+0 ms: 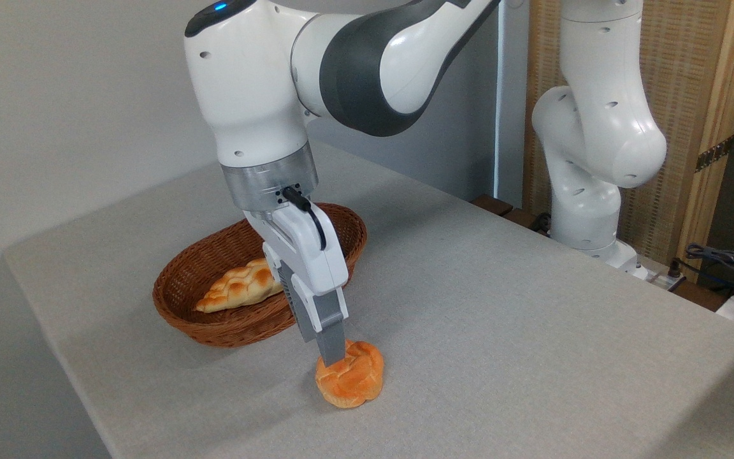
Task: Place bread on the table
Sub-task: 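Open the gripper, release the roll, and raise the gripper away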
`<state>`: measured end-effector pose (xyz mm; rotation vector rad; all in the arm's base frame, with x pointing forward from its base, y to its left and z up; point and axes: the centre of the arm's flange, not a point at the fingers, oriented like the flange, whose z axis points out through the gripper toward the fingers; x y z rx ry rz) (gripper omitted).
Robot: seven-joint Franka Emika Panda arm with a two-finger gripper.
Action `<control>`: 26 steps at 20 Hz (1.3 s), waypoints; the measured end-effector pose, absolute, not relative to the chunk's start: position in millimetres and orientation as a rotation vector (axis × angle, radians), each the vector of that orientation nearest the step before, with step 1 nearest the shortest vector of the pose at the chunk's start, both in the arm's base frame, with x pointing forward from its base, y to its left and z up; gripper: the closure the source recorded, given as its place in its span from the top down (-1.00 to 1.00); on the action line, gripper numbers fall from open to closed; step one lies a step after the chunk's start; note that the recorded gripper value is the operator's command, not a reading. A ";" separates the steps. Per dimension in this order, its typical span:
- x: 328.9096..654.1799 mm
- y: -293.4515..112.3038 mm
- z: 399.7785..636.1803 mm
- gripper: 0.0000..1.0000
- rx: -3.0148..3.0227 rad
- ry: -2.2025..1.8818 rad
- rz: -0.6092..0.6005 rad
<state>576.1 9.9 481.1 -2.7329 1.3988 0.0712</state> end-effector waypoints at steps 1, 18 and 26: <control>576.3 10.0 483.7 1.00 -2.732 1.396 0.063; 575.6 -68.1 597.9 1.00 -2.948 1.151 -0.108; 563.3 -40.3 610.9 1.00 -2.965 1.153 -0.070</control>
